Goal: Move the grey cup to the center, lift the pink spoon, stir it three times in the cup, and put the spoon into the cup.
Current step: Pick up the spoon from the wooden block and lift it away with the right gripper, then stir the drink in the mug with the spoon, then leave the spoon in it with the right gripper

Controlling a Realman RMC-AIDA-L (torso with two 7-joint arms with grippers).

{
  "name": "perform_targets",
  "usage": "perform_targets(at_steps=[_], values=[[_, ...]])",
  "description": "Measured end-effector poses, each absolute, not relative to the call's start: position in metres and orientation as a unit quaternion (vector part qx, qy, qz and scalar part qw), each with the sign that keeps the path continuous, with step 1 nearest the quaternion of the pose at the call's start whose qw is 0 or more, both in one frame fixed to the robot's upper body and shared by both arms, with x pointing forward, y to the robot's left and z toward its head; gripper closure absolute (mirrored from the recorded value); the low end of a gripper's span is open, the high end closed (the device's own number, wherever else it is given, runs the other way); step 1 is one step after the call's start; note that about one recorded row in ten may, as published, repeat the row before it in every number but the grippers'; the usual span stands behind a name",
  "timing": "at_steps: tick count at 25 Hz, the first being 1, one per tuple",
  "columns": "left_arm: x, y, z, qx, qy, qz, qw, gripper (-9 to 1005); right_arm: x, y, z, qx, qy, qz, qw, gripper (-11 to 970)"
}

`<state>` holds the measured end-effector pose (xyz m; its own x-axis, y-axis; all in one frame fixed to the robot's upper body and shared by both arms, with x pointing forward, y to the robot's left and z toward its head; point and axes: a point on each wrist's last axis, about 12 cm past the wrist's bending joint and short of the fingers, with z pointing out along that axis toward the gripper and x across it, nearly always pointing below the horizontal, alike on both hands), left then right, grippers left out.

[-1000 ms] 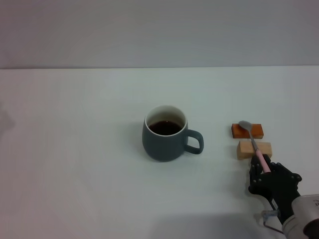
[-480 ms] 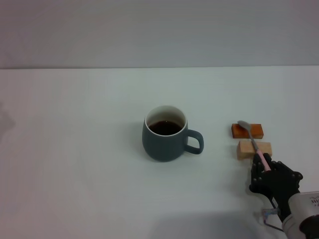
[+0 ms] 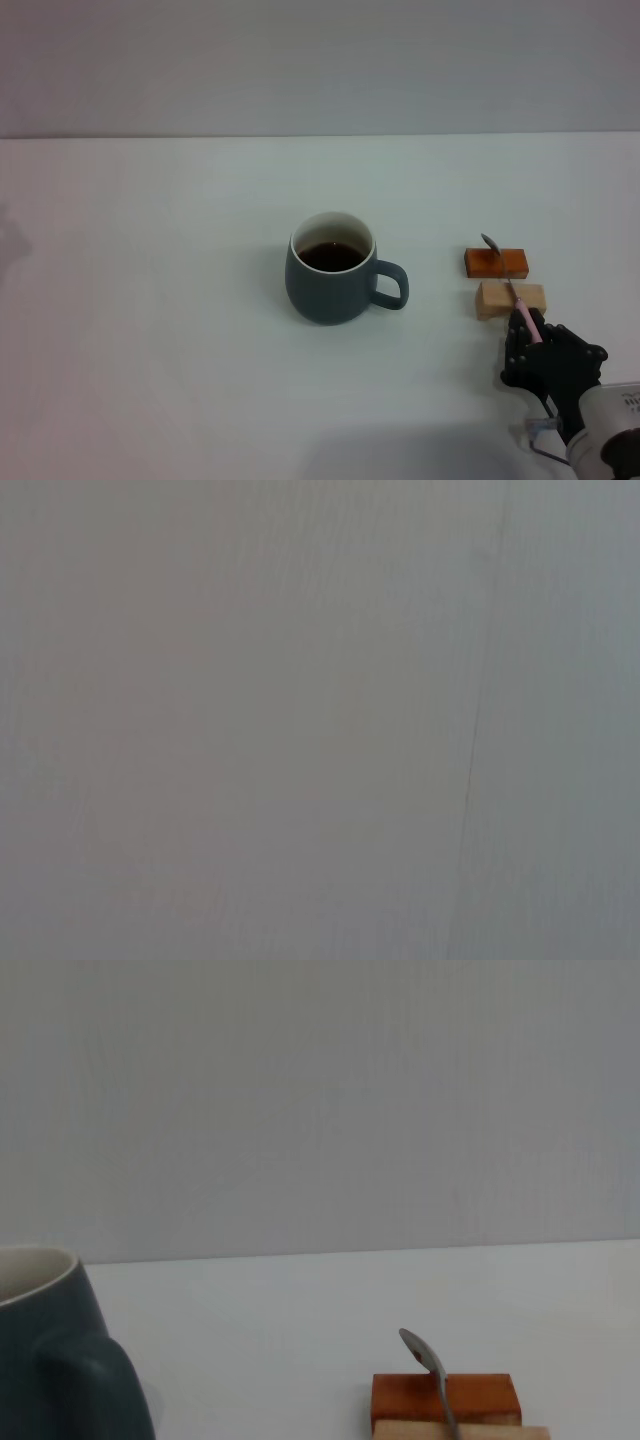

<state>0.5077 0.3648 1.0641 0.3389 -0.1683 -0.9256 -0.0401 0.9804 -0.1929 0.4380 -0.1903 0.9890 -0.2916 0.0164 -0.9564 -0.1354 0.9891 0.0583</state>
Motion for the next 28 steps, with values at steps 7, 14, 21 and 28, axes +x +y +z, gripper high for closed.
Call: perform_targets(at_steps=[7,14,21,28], values=[[0.508,0.365,1.064,-0.091,0.574,-0.04,0.813,998,0.438,-0.191,0.989,-0.036,0.801,0.063,0.594,834],[0.509,0.365,1.064,-0.091,0.575,-0.04,0.812,998,0.439,-0.19,0.993,-0.039,0.797,0.061,0.6,835],[0.512,0.362,1.064,-0.09,0.576,-0.042,0.811,998,0.442,-0.191,1.021,-0.052,0.778,0.049,0.624,835],[0.512,0.362,1.064,-0.09,0.576,-0.043,0.811,998,0.451,-0.186,1.058,-0.087,0.773,0.058,0.626,836]])
